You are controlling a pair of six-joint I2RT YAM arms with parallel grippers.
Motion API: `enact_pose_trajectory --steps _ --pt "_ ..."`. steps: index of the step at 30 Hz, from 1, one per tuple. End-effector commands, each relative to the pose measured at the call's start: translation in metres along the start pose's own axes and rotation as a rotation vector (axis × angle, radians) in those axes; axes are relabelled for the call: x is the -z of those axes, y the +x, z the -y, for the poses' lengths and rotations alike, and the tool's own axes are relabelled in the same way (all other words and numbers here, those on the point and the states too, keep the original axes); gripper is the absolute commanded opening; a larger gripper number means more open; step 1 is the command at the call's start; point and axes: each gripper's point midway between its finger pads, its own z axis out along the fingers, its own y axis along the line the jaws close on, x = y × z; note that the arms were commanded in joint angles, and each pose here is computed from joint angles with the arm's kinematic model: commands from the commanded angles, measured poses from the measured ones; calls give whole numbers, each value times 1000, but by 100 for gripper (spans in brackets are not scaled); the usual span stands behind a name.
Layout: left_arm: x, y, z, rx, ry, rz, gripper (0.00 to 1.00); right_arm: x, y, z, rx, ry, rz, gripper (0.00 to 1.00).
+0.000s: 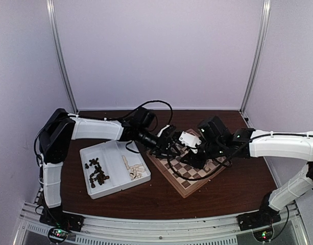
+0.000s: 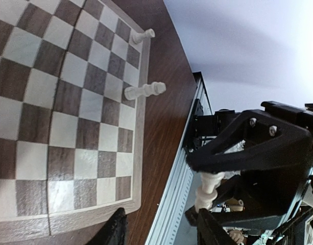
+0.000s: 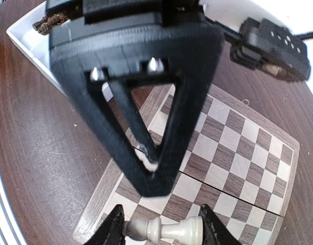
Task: Set up the chess pieces on the board
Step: Place the chess piece on the chessboard.
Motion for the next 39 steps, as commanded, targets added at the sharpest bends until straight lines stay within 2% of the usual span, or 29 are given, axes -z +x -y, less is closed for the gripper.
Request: enact_pose_trajectory --steps 1,6,10,17,18,21,24,26,27,30,39 --pt "44 -21 19 -126 -37 131 47 4 -2 7 -46 31 26 31" --pt "86 -29 42 -276 -126 266 49 4 -5 14 -113 35 42 30" --pt "119 -27 57 -478 -253 390 49 10 -18 23 -231 30 67 29" --pt "174 -18 84 -849 -434 617 56 31 -55 10 -453 -153 159 29" --pt "176 -17 83 -896 -456 631 59 35 -60 8 -477 -172 173 29" --pt "178 -13 84 -1076 -500 683 77 45 -76 4 -534 -228 202 29" --pt "159 4 93 -1374 -479 705 84 49 -86 2 -600 -273 210 29" --pt "141 15 93 -1561 -501 694 92 53 -96 -4 -633 -327 219 29" --pt "134 16 93 -1605 -508 695 95 56 -101 -5 -648 -348 232 30" --pt "126 8 93 -1597 -487 725 95 64 -114 -6 -712 -390 273 31" --pt "111 0 106 -1598 -337 773 87 70 -140 -15 -815 -551 358 32"
